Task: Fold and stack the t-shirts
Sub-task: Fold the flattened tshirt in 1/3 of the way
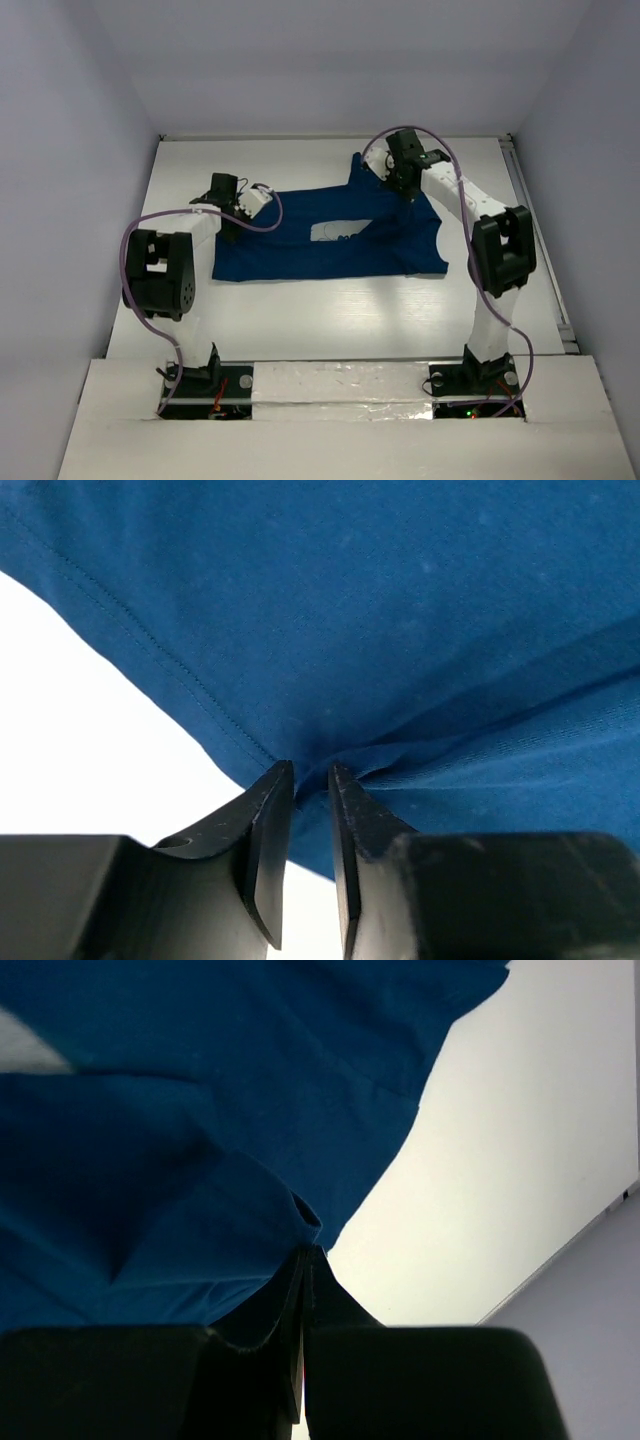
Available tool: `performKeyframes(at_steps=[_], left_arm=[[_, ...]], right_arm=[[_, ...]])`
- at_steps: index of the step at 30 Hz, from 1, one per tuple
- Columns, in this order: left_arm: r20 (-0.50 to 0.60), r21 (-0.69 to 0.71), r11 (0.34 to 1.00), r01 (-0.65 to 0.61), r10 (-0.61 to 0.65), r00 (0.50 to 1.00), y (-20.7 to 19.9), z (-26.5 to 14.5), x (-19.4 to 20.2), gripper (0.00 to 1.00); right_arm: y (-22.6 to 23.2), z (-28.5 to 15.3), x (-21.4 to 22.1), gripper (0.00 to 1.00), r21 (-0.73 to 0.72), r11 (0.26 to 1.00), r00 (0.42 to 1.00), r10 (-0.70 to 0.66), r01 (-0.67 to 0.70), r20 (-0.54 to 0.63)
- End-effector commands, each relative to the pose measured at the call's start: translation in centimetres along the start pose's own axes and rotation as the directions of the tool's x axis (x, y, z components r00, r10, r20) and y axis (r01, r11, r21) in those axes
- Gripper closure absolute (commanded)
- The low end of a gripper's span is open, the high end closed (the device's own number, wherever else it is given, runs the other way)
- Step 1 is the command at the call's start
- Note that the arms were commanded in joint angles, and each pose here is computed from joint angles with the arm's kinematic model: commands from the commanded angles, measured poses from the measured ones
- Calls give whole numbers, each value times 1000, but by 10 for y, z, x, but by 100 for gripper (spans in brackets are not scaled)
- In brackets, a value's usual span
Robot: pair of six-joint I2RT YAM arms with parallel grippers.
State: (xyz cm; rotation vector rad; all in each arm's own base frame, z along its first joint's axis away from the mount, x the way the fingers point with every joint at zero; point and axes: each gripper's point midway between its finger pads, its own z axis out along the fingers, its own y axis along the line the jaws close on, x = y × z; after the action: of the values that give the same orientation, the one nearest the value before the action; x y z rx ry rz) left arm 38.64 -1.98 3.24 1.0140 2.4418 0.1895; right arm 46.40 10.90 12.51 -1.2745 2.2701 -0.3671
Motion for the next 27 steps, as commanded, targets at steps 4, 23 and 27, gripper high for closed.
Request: performKeyframes(at_steps=[4, 23, 27], left_arm=[[-27, -17, 1000, 4, -5, 1000, 6, -3, -1, 78], [-22, -2, 1000, 12, -12, 1000, -6, -9, 9, 82], [-26, -1, 1000, 12, -12, 1000, -8, -10, 12, 84]], right_arm=[[-40, 18, 6, 98, 200, 979, 992, 71, -49, -104], [-66, 32, 9, 68, 359, 925, 966, 192, -120, -173], [-73, 18, -9, 70, 341, 923, 972, 219, -177, -89]])
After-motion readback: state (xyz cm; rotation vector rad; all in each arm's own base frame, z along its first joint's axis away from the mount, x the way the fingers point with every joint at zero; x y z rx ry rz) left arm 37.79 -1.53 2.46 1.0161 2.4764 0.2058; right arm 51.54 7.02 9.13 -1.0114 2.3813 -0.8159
